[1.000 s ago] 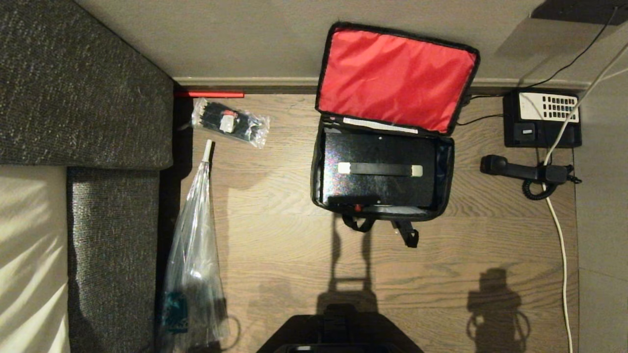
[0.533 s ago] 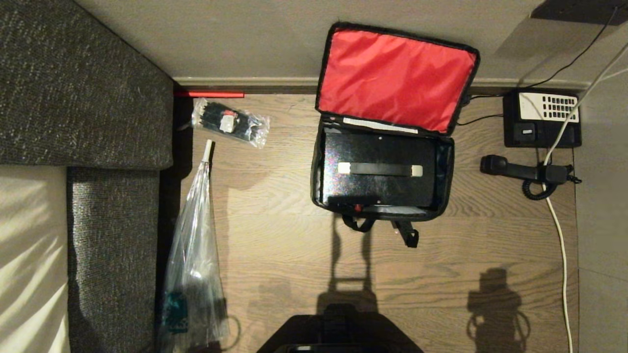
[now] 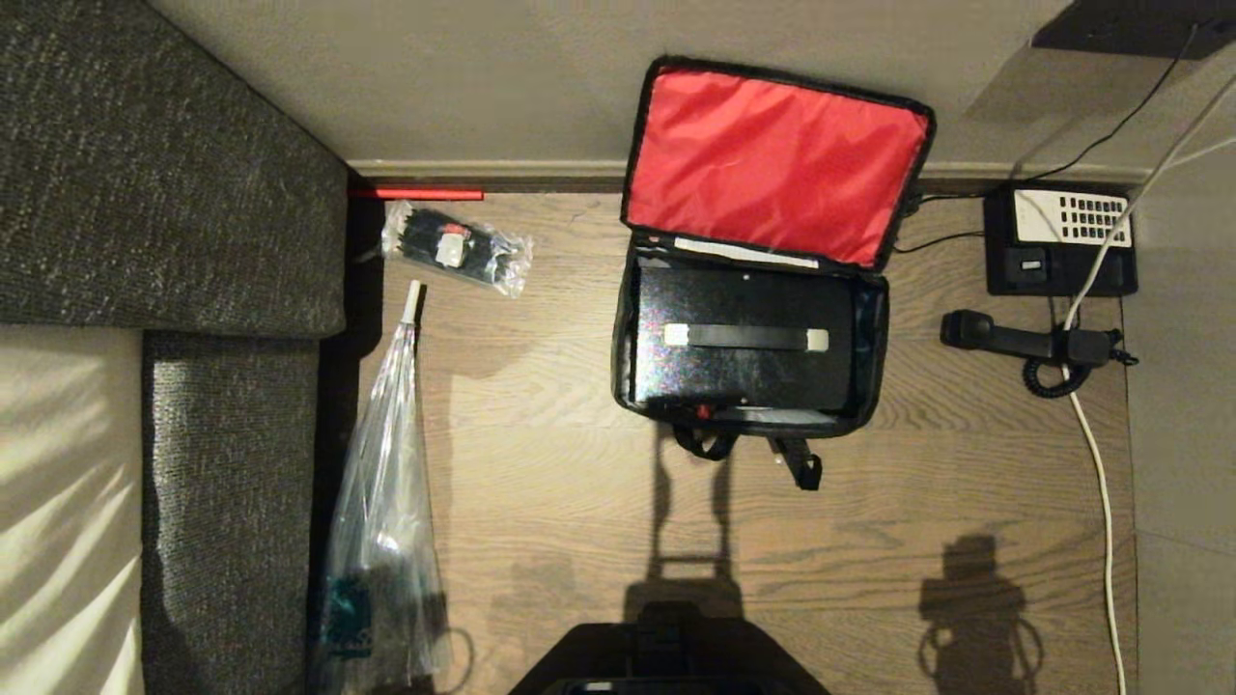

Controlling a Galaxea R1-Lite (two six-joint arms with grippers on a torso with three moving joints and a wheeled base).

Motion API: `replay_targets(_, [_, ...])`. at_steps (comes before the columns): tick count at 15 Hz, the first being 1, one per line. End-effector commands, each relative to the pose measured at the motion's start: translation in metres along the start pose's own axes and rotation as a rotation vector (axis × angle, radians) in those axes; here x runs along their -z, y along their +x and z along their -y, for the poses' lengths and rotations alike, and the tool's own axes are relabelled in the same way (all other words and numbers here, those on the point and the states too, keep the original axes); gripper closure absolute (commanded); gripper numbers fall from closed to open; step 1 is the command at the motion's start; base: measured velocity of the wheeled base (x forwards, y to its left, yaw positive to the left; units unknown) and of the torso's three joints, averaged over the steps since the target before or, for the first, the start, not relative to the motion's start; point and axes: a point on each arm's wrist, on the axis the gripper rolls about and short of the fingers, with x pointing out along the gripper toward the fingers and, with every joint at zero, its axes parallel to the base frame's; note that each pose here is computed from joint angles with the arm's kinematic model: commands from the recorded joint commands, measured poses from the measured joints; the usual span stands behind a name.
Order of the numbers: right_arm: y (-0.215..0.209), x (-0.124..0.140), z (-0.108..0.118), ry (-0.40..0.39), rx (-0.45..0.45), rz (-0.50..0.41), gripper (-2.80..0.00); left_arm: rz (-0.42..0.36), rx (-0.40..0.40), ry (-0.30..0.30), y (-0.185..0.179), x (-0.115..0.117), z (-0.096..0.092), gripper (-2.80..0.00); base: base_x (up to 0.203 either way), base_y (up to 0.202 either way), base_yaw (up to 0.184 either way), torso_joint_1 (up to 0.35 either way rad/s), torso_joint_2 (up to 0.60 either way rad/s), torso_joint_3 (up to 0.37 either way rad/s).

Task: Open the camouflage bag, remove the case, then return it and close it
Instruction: Grip the handle

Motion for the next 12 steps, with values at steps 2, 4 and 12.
replay_targets(2, [0.0006,0.0002,0.0,0.0,0.0,-0.007,0.0,0.0,-0.001,0.0,0.0,0.0,0.0,0.0,0.0,0.0,0.0,0.0,0.01,0.178])
replay_targets(4, [0.0005,0.0002,0.0,0.0,0.0,-0.006,0.0,0.0,-0.001,0.0,0.0,0.0,0.0,0.0,0.0,0.0,0.0,-0.001,0.0,0.189])
replay_targets(12, [0.0005,0.0002,0.0,0.0,0.0,-0.005,0.0,0.0,-0.001,0.0,0.0,0.0,0.0,0.0,0.0,0.0,0.0,0.003,0.0,0.2])
